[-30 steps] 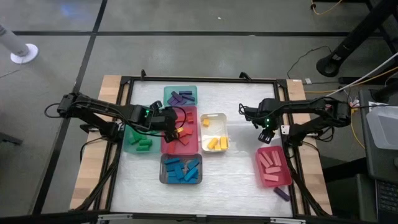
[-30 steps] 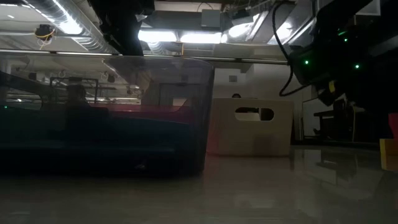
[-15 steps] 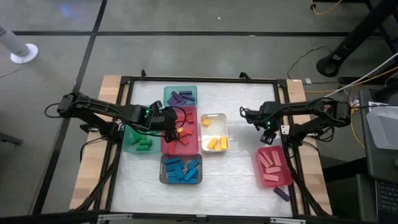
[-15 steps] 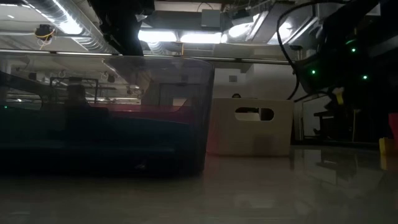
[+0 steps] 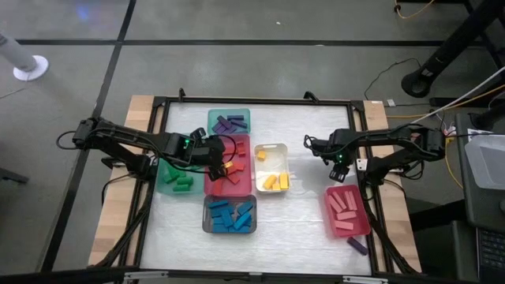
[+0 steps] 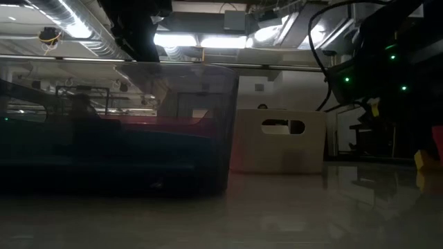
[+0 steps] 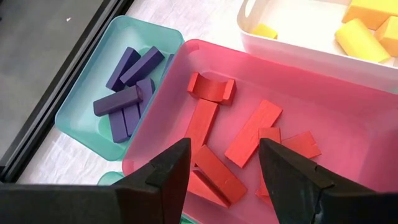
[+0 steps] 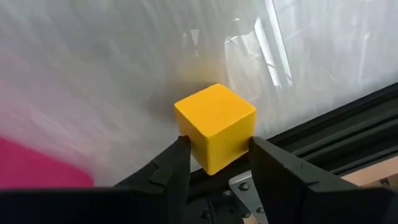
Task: Sort blocks
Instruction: Put the yellow block into the white bin
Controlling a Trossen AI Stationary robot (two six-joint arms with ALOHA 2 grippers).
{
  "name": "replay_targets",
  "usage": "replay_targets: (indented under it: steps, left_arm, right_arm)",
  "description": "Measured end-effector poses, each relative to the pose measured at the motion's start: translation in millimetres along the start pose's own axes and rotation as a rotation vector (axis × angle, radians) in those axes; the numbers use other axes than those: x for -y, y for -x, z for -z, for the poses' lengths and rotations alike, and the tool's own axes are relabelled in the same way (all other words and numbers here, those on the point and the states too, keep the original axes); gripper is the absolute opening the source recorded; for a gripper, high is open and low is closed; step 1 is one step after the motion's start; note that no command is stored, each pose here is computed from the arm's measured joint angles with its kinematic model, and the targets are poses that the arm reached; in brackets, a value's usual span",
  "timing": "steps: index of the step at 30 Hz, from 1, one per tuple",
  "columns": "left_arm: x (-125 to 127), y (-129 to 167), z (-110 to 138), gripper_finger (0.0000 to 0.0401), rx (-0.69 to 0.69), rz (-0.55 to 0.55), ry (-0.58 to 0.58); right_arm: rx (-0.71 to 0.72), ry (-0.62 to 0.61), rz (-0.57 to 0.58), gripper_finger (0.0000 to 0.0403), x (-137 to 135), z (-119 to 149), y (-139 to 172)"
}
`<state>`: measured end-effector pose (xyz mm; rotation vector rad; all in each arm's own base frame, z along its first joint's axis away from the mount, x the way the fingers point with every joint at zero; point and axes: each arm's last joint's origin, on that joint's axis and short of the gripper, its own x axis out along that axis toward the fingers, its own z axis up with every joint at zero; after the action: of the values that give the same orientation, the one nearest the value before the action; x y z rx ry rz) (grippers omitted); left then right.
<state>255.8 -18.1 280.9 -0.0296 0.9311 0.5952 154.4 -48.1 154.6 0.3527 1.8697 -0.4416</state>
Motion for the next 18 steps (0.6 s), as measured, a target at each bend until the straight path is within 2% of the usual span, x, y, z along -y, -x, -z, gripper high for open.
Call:
replay_targets:
  steps: [3, 12, 15, 18]
  left_arm:
    - [0.0, 0.0, 0.0, 0.0178, 0.0, 0.0, 0.001]
    - [0.0, 0.0, 0.0, 0.0178, 0.0, 0.0, 0.029]
    - [0.0, 0.0, 0.0, 0.0178, 0.0, 0.0, 0.029]
    - [0.0, 0.0, 0.0, 0.0178, 0.0, 0.0, 0.029]
  right_arm:
    - [-0.001, 0.0, -0.038, 0.016, -1.2, -0.4, 0.3]
    - [-0.018, -0.046, -0.244, 0.016, -7.7, -2.8, 4.5]
    - [0.014, -0.044, -0.254, 0.016, -8.3, -6.8, 10.0]
    - [0.059, -0.046, -0.217, 0.016, -7.4, -11.3, 17.9]
